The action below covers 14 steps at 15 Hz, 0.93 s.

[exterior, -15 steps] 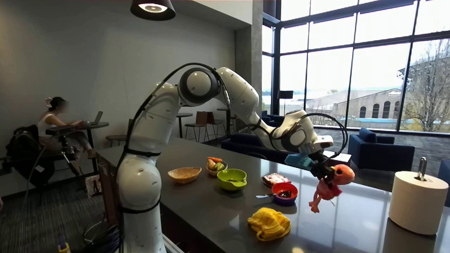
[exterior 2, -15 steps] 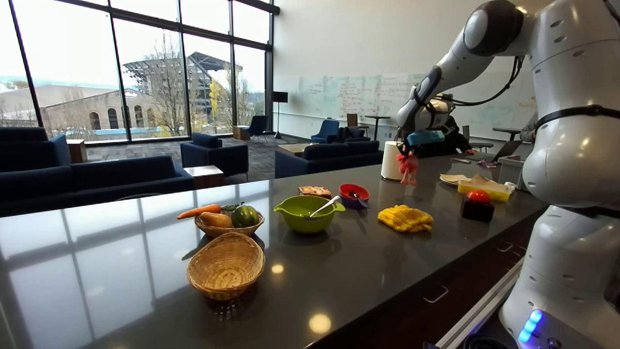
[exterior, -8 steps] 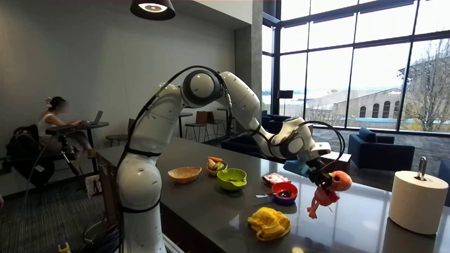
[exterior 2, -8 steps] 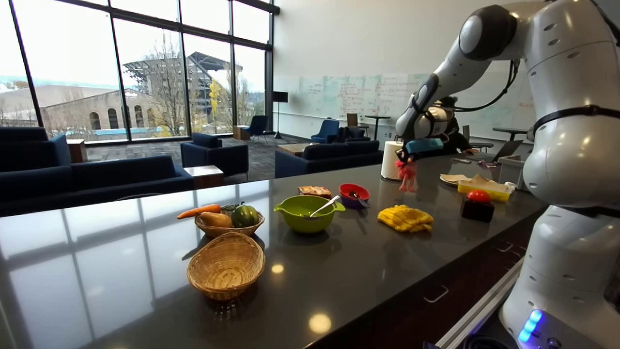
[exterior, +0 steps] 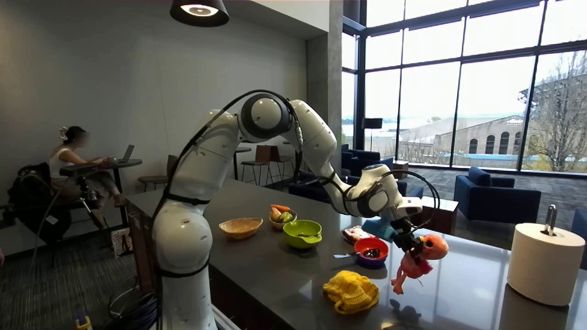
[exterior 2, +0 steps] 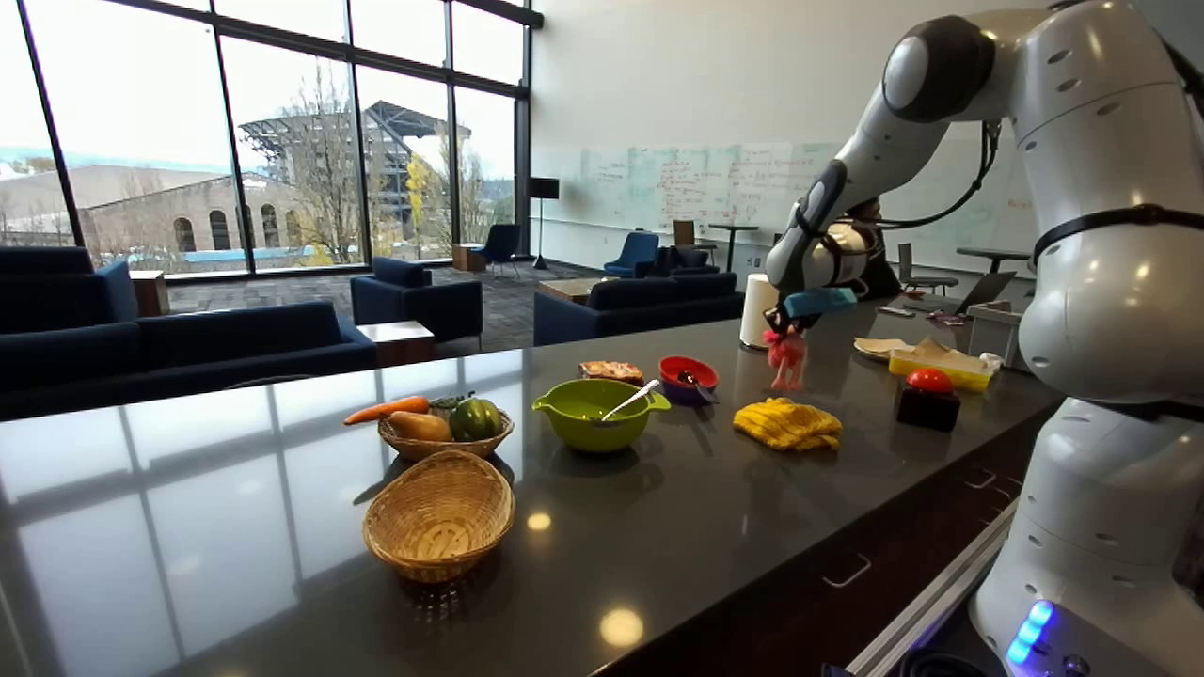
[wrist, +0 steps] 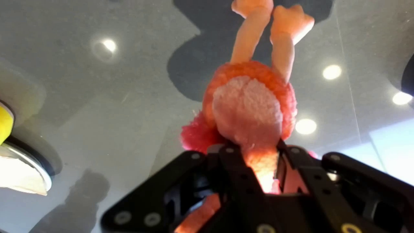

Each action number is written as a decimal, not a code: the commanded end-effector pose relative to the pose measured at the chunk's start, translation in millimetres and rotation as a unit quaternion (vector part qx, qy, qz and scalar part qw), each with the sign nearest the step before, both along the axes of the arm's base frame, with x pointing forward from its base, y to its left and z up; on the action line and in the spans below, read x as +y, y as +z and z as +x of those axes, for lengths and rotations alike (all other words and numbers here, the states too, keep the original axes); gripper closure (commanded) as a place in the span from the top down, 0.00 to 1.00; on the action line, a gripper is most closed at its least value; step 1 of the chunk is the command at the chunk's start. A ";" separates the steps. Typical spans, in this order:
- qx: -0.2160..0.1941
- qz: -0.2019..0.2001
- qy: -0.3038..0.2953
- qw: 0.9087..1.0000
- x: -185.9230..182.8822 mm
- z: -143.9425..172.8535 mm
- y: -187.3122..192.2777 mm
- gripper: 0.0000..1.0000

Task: Take the pink plush toy out of the woven basket

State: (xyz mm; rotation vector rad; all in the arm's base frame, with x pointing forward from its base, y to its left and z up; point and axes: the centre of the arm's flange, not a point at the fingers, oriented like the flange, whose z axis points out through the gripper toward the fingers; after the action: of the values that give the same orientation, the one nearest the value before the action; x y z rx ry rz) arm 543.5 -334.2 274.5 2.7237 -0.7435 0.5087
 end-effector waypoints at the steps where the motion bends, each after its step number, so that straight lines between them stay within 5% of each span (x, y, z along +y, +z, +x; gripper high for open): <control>1: -0.014 -0.007 0.001 1.000 11.4 -3.5 -13.7 0.06; 14: -0.039 -0.028 0.027 0.998 23.3 14.4 -65.7 0.06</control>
State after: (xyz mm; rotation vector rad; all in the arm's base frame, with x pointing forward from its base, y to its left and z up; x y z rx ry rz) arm 551.4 -308.2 217.0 2.7171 -0.6619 0.6030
